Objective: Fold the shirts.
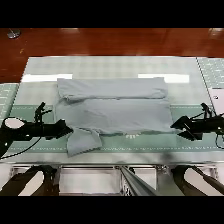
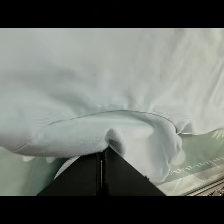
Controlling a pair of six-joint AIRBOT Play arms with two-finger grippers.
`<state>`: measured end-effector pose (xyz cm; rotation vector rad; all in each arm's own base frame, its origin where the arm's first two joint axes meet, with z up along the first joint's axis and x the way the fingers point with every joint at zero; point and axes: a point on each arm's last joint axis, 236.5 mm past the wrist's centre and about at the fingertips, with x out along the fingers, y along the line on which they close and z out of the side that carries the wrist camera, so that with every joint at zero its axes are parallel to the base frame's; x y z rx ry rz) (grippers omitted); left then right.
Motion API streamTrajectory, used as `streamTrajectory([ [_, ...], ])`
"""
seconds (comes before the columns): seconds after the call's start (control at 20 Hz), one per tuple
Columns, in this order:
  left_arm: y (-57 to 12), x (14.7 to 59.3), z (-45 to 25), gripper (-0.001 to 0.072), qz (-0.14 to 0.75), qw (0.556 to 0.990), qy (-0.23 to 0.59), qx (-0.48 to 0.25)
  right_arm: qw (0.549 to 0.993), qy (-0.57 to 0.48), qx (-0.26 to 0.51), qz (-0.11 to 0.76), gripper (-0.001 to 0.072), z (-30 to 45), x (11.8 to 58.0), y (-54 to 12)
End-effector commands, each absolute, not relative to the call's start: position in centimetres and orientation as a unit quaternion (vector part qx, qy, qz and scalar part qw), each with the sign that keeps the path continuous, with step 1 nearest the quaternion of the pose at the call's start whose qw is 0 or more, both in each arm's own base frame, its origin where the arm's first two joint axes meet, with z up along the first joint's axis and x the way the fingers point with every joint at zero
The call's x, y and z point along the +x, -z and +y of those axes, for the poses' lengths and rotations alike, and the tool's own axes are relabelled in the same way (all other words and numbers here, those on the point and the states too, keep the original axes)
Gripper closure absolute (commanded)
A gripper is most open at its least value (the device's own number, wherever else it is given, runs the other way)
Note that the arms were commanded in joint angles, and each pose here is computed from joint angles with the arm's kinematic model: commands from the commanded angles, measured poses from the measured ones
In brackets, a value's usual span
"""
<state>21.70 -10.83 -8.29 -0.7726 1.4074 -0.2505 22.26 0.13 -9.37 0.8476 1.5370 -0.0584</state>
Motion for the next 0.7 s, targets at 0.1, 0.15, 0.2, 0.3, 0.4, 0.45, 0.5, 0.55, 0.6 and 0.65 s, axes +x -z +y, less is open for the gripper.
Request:
streamTrajectory([
  [0.1,7.8,22.2,-10.9,0.0688,0.624,0.692,0.119,-0.343,0.640,-0.013,0.388,0.663,0.0108,2.9,26.9,10.2],
  [0.15,7.7,22.3,-10.9,0.0688,0.623,0.693,0.119,-0.343,0.641,-0.022,0.388,0.662,0.0194,3.3,27.8,10.0],
  [0.2,7.4,22.6,-10.8,0.0688,0.619,0.699,0.123,-0.338,0.644,-0.033,0.378,0.664,0.0389,3.6,28.5,9.7],
  [0.3,5.7,24.1,-10.4,0.0687,0.604,0.712,0.135,-0.331,0.655,-0.076,0.348,0.666,0.0697,4.2,29.5,8.2],
  [0.4,2.5,27.2,-8.8,0.0688,0.566,0.747,0.142,-0.320,0.684,-0.091,0.326,0.646,0.0698,3.4,32.0,5.8],
  [0.45,1.0,29.1,-7.6,0.0688,0.542,0.767,0.136,-0.315,0.707,-0.087,0.320,0.624,0.0698,2.6,34.0,4.5],
  [0.5,-0.2,31.0,-6.6,0.0689,0.522,0.783,0.129,-0.313,0.731,-0.082,0.316,0.600,0.0698,1.9,36.3,3.2],
  [0.55,-1.1,33.0,-5.8,0.0689,0.510,0.792,0.125,-0.311,0.745,-0.085,0.313,0.583,0.0698,1.7,38.3,2.1],
  [0.6,-1.3,34.8,-5.6,0.0689,0.509,0.794,0.126,-0.308,0.755,-0.092,0.306,0.573,0.0698,1.8,40.3,1.4],
  [0.65,-1.2,36.9,-5.3,0.0689,0.511,0.792,0.128,-0.307,0.762,-0.097,0.302,0.564,0.0698,2.0,42.1,1.1],
])
